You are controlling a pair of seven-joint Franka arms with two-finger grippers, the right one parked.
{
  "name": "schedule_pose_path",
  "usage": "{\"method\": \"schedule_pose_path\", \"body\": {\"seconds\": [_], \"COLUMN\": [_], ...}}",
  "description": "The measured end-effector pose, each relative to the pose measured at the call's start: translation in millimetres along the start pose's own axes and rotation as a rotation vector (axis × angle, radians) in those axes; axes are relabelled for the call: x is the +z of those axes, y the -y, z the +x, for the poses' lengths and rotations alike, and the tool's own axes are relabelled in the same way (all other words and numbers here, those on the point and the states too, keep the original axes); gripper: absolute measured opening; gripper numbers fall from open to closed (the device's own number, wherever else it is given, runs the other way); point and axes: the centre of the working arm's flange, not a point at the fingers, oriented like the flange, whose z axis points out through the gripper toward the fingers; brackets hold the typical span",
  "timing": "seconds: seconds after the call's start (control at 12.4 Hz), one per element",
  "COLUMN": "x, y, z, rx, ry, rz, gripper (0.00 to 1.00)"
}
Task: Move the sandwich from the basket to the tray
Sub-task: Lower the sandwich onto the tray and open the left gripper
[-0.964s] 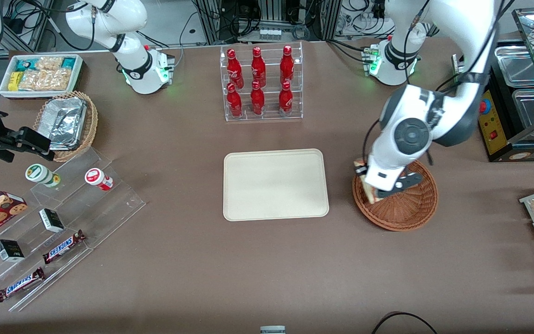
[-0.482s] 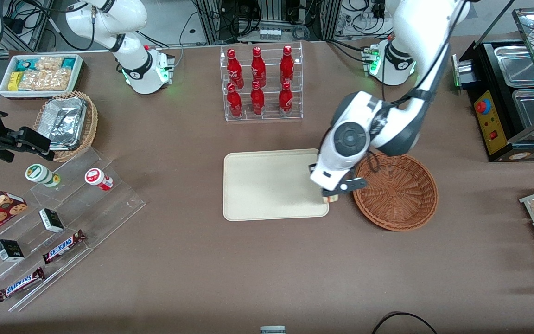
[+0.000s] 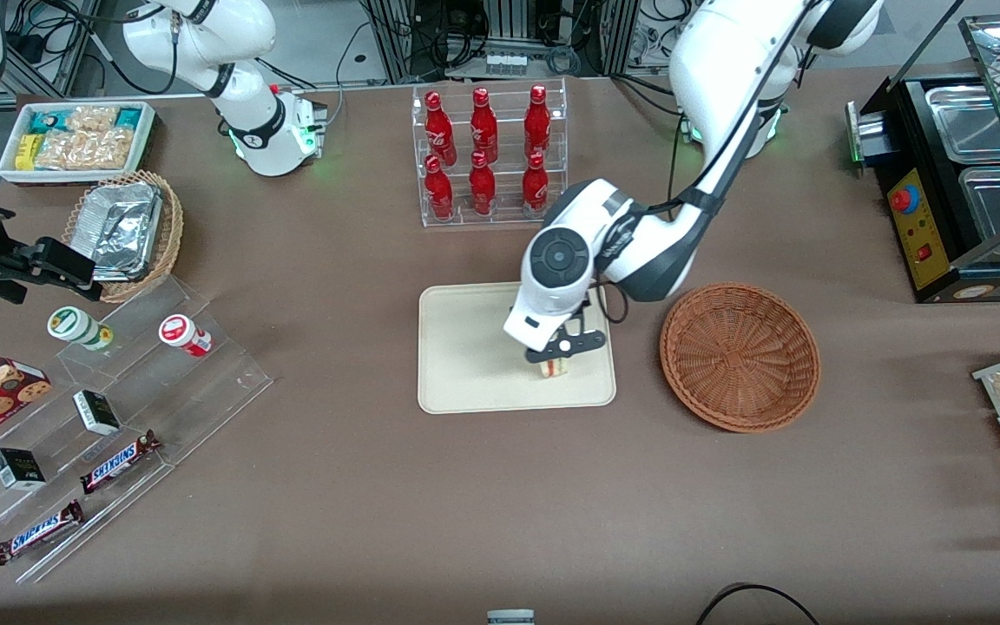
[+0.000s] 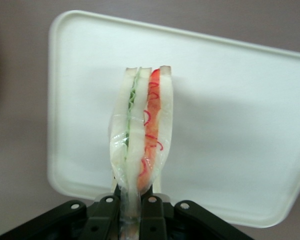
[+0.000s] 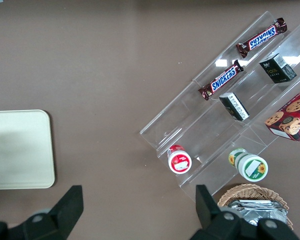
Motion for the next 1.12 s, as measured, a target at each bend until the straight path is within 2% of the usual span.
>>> {"method": "schedule_pose_path", "body": {"seconds": [0.24,0.32,0.48,0.64,0.8,1.12], "x": [25,32,43,48,50,47], "y": [-30,-35,-38,-38,-38,-39], "z": [-22,-27,-30,-29,-29,-28], "rx": [-0.013,-0.017,-0.024,-0.026,-0.027,-0.025], "ry": [-0.023,-0.035,-0.065,-0.073,-0.072,-0.078], "rz": [-0.034,-0.034,-0.009,0.003,0.005,0.001], "gripper": [0.14,0.14,0.14,0.14,0.19,0.61]}}
